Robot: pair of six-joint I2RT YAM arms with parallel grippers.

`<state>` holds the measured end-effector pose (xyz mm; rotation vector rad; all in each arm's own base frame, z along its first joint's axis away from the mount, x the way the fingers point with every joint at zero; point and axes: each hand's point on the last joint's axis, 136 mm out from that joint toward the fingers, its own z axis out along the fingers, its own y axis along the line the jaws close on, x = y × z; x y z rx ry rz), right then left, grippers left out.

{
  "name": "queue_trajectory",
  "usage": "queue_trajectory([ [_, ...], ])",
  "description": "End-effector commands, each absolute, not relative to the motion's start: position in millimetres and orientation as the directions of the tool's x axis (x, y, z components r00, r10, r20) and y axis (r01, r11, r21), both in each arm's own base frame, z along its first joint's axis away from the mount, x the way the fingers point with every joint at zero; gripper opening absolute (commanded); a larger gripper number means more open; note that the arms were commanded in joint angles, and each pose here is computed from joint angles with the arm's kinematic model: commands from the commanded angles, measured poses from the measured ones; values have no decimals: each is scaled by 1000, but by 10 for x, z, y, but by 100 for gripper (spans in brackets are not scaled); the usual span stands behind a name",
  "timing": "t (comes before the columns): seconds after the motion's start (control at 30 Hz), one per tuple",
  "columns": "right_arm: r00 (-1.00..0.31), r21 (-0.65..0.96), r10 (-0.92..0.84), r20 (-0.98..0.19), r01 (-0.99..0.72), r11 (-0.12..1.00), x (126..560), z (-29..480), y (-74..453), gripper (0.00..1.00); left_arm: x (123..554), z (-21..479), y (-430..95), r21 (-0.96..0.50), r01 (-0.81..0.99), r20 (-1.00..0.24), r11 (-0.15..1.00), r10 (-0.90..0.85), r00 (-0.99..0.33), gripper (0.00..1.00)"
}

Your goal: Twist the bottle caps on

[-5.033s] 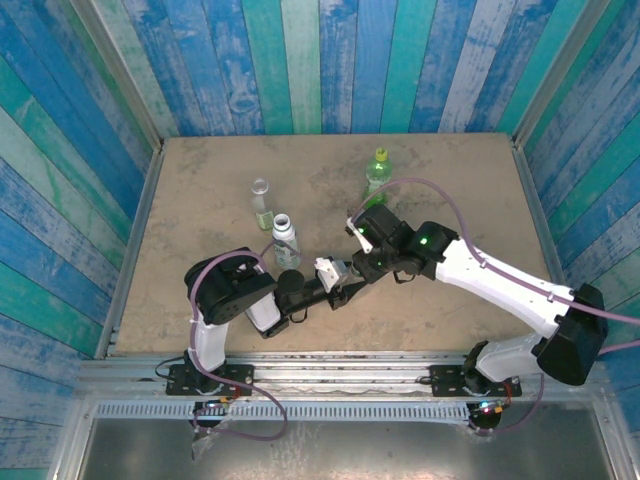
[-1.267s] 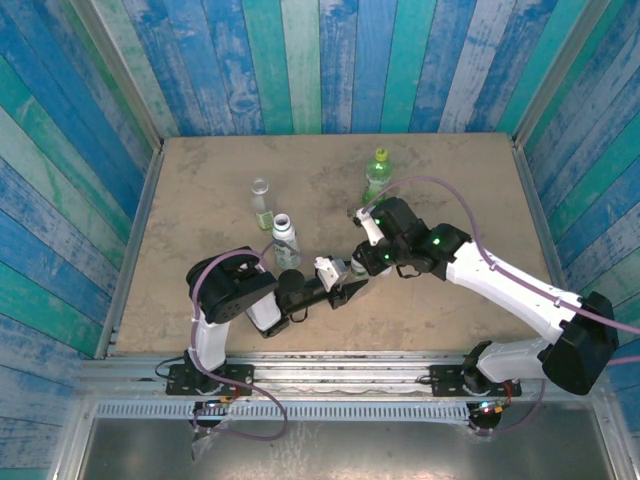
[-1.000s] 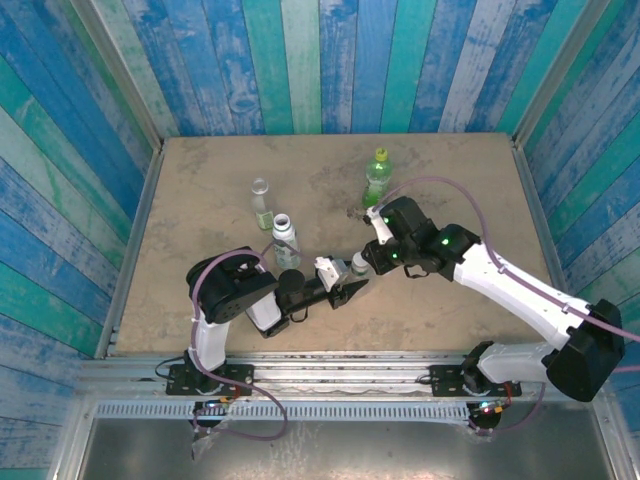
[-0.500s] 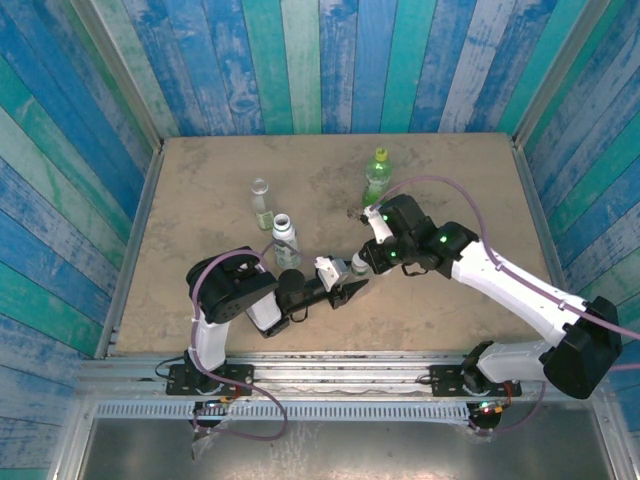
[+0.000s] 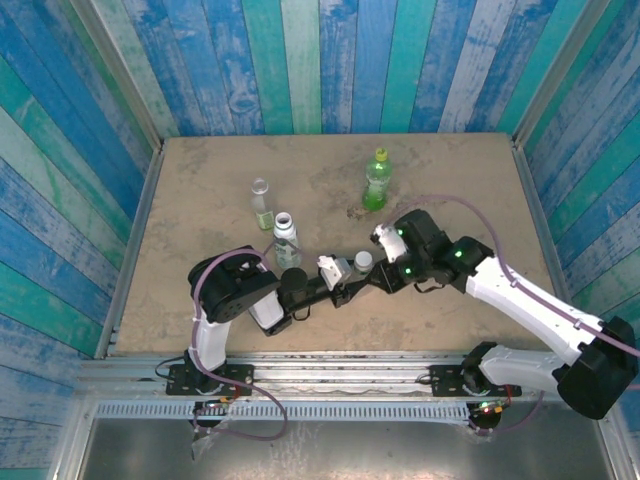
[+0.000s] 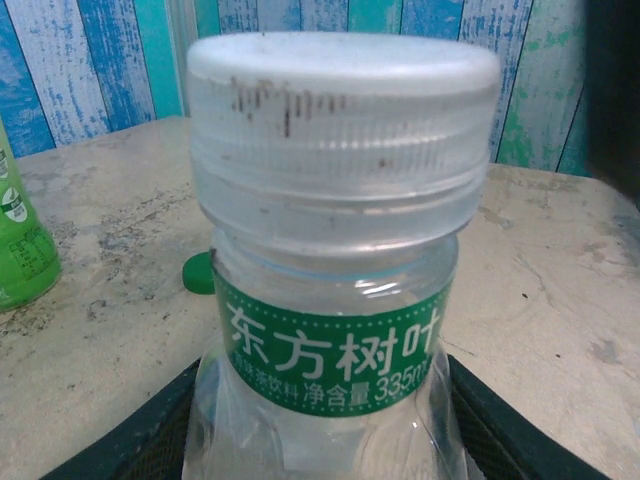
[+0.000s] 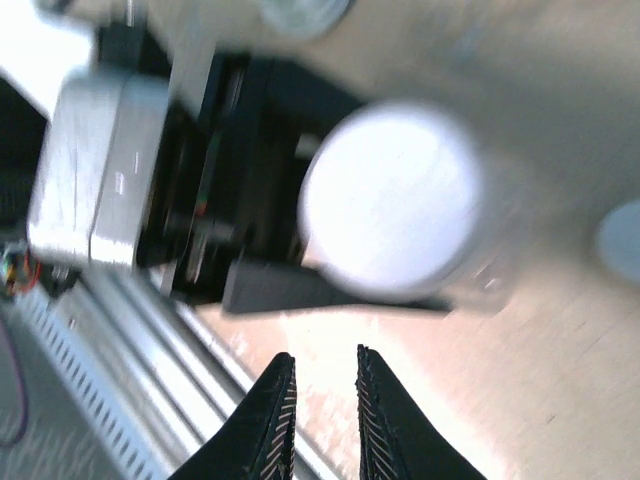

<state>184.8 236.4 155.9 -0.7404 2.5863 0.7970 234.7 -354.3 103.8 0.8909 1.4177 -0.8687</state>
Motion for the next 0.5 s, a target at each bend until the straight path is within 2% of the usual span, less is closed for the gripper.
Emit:
queue_trajectory([
  [0.0,-818,467,-383,-428,-563,682,1701,1652,2340,21,2341,927,-3573,-11,906,-998,424,47,-34,53],
  [0.13,-811,419,-319,-490,-541,729,1934,1783,2209,30,2333,921,-3565,-2,906,-998,423,57,-29,53],
  [0.27,-819,414,-235,-523,-485,770,2241,1831,2107,31,2324,920,-3572,0,908,-998,418,55,-25,53],
  [0.47,-819,441,-256,-513,-507,740,2451,1860,2262,29,2320,922,-3563,0,909,-998,417,55,-25,53],
])
